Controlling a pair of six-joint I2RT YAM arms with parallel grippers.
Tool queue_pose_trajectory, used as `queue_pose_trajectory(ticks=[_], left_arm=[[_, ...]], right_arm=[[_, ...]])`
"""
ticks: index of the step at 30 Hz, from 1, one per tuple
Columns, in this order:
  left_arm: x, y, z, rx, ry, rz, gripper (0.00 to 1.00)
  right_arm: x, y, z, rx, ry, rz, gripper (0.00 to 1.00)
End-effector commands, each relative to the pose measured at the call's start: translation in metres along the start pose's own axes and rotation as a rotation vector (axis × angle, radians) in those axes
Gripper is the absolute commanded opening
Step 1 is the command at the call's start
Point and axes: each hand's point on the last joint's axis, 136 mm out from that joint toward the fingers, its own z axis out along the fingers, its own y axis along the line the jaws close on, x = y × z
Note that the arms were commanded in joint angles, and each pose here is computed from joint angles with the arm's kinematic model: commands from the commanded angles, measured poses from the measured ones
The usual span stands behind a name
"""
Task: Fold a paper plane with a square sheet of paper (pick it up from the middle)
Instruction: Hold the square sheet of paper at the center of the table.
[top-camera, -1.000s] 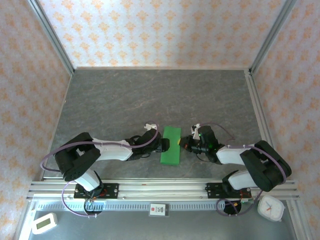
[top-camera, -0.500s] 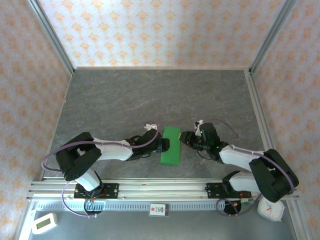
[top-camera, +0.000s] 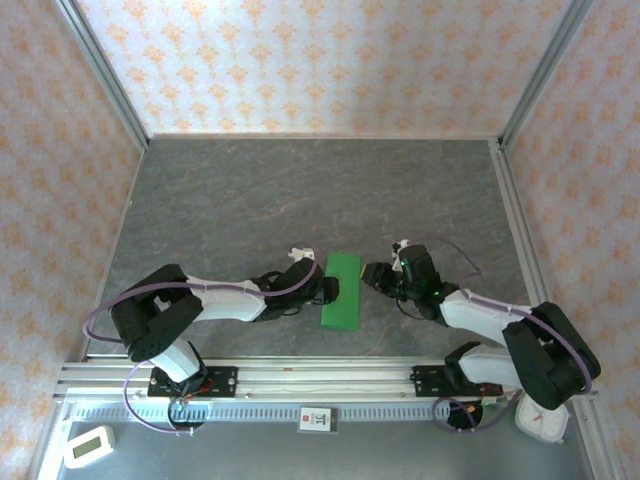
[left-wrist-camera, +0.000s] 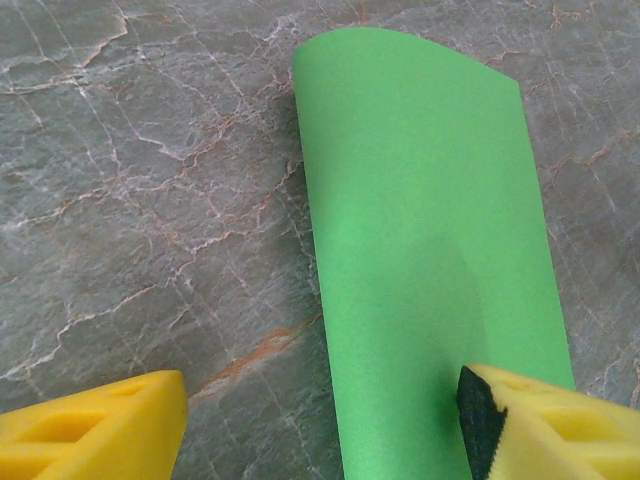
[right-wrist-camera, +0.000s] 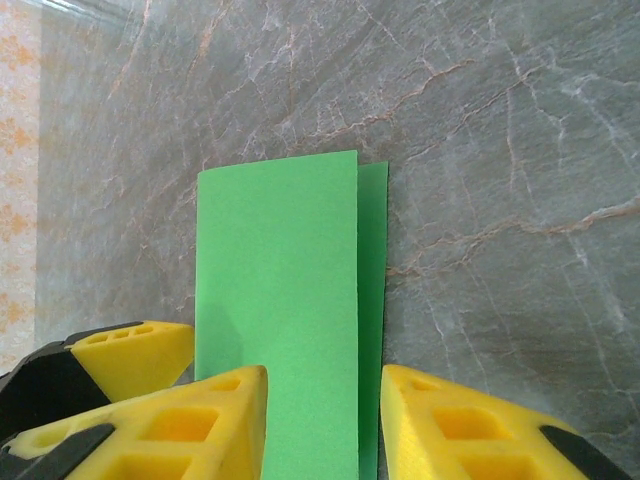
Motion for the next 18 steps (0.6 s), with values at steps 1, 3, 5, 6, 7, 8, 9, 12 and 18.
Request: queue_pose_trajectory(ticks=[1,3,5,6,7,8,9,12,18], left_arm=[[0.0144,0.0168,0.0043,-0.063,0.030,0.039,0.74],[0.0154,0.0176,0.0046,-0.065,0.032,0.043,0.73],[0.0158,0.0184,0.0057,-0.070,0.034,0.048,0.74],[0.0167,0.0195,0.0061,-0.075,0.038,0.051,0.74],[0.0169,0.0203,0.0064,-0.078,0.038,0.054,0.73],[0.0173,0.0207,0.0069,-0.081,0.039,0.055,0.74],[0.0170,0.0206,0.0070,-0.082,0.038,0.056,0.73],[0.0184,0.0229,0.0084,-0.090,0.042,0.062,0.73],[0.0207,0.0248,0.0100,-0.096,0.048,0.066,0.73]], right_arm=[[-0.0071,0.0008,-0.0002,0.016,-0.020,-0.021,0.34],[-0.0072,0.0014,-0.0003,0.014,-0.020,-0.025,0.32],[-0.0072,0.0010,-0.0001,0.015,-0.019,-0.025,0.29],[-0.0071,0.0014,-0.0001,0.014,-0.020,-0.025,0.27],[-0.0074,0.0017,-0.0003,0.012,-0.021,-0.026,0.25],[-0.0071,0.0022,0.0001,0.009,-0.019,-0.026,0.23],[-0.0070,0.0025,0.0001,0.006,-0.018,-0.026,0.21],[-0.0045,0.0041,0.0023,-0.006,-0.001,-0.031,0.15],[0.0015,0.0077,0.0086,-0.032,0.043,-0.042,0.06]])
